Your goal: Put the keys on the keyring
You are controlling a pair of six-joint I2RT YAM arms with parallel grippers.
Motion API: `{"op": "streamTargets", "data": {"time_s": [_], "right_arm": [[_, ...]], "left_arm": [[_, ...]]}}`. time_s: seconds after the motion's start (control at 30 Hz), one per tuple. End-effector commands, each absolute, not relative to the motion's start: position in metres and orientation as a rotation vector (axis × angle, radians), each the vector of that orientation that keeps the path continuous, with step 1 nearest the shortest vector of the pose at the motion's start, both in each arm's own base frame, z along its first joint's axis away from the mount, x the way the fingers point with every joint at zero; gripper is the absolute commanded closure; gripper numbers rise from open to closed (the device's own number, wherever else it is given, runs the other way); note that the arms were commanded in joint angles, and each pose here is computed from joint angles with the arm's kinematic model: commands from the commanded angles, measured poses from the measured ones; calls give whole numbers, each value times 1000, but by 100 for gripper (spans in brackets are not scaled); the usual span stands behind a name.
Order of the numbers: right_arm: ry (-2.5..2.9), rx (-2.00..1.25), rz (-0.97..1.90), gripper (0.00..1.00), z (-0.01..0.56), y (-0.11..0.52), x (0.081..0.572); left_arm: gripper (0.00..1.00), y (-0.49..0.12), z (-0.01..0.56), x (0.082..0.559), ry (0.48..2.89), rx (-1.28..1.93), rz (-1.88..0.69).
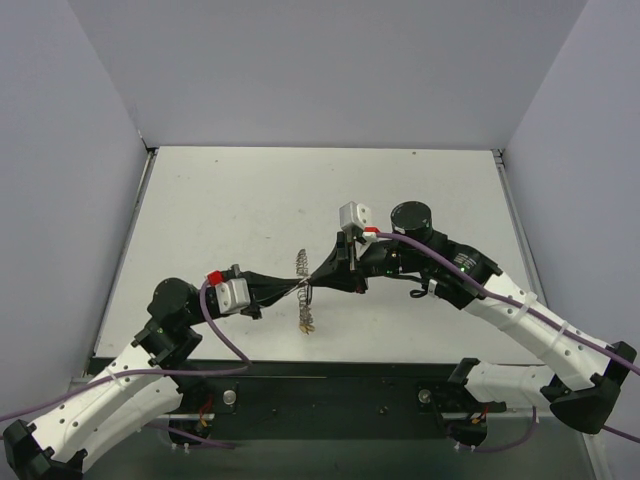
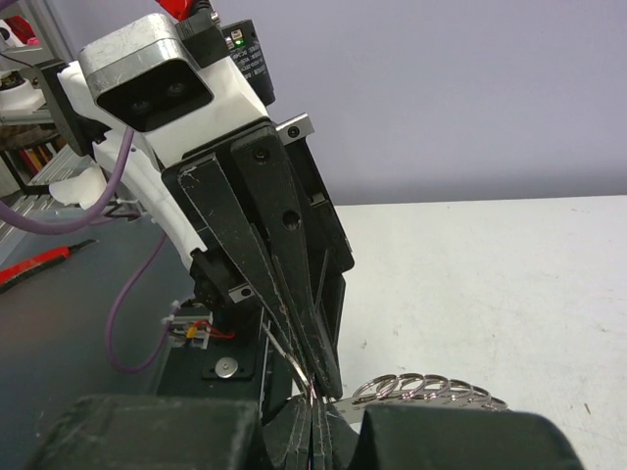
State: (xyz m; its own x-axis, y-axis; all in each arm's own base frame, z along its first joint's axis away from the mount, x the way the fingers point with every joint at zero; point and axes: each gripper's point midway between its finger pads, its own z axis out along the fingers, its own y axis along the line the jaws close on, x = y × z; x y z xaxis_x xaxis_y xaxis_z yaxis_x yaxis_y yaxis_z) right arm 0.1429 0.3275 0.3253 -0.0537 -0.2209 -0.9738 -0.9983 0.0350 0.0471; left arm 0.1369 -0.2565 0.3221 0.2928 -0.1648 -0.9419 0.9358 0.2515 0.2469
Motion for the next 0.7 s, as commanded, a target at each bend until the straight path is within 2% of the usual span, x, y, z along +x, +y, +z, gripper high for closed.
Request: {"op": "streamTargets", "data": {"time_s": [0.0, 0.43, 0.53, 0.67], "right_arm": [[1317, -1305, 1099, 100, 354, 331, 144], [1276, -1410, 1095, 100, 352, 324, 131], [1289, -1445, 1085, 100, 347, 323, 131], [1329, -1469, 1071, 100, 337, 325, 135]], "left_arm": [[100, -250, 360, 130, 854, 983, -909], [100, -219, 365, 177, 991, 778, -659], [100, -216, 369, 176, 968, 785, -626], [100, -230, 368, 152, 884, 916, -709]]}}
